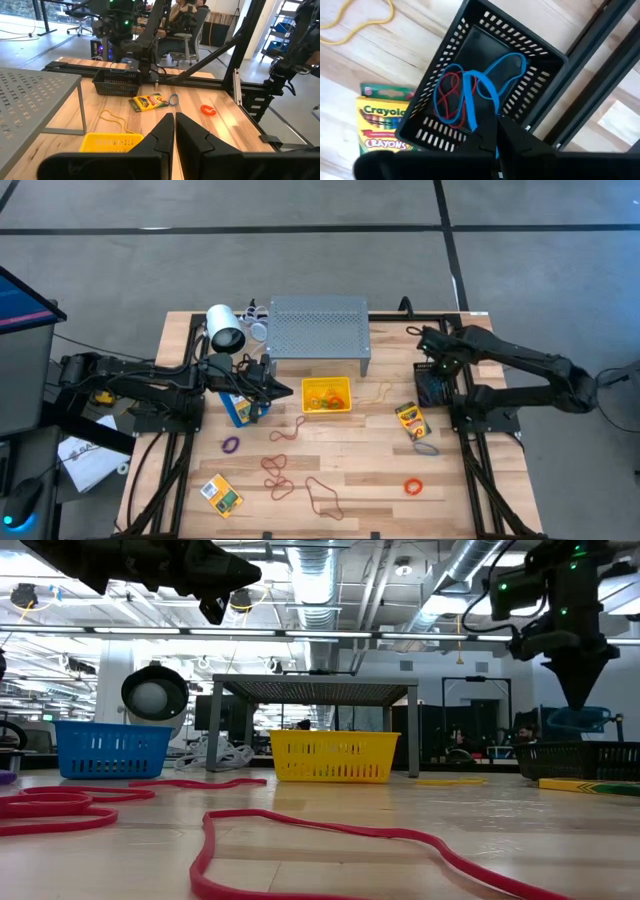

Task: Pick & Place Office Desk Supplies
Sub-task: Put the blue rubber band into the black bin

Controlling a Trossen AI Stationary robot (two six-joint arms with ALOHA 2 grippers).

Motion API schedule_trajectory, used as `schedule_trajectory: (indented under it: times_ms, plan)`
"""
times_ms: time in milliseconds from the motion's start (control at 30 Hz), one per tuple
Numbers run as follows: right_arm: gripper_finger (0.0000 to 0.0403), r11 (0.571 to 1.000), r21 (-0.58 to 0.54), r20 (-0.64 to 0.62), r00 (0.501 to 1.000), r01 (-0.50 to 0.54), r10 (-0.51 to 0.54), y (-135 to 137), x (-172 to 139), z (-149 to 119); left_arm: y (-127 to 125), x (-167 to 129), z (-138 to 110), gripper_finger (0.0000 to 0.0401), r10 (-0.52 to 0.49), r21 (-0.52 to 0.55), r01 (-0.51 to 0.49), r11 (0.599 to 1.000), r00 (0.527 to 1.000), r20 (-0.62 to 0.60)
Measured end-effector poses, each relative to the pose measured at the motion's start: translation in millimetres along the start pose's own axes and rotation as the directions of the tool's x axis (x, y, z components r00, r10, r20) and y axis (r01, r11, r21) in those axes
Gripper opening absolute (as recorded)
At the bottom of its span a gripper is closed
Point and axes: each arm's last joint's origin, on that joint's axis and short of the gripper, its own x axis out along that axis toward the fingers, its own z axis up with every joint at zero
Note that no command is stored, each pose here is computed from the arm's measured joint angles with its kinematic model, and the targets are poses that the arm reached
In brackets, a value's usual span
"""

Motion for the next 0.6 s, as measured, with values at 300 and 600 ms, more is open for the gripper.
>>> schedule_trajectory:
  times_ms: [300,600]
  plan:
    - [0.0020,0.995,-0.071,-0.116,0.992,-0.067,0.058,8,12,9,0,0,-1,0.0011,0.001,0.001,-0.001,1.000,1.000,-0.009]
    - [0.0161,0.997,-0.066,-0.172,0.985,-0.039,0.027,10,23,18,0,0,-1,0.0011,0.002,0.000,-0.002,1.000,1.000,-0.015]
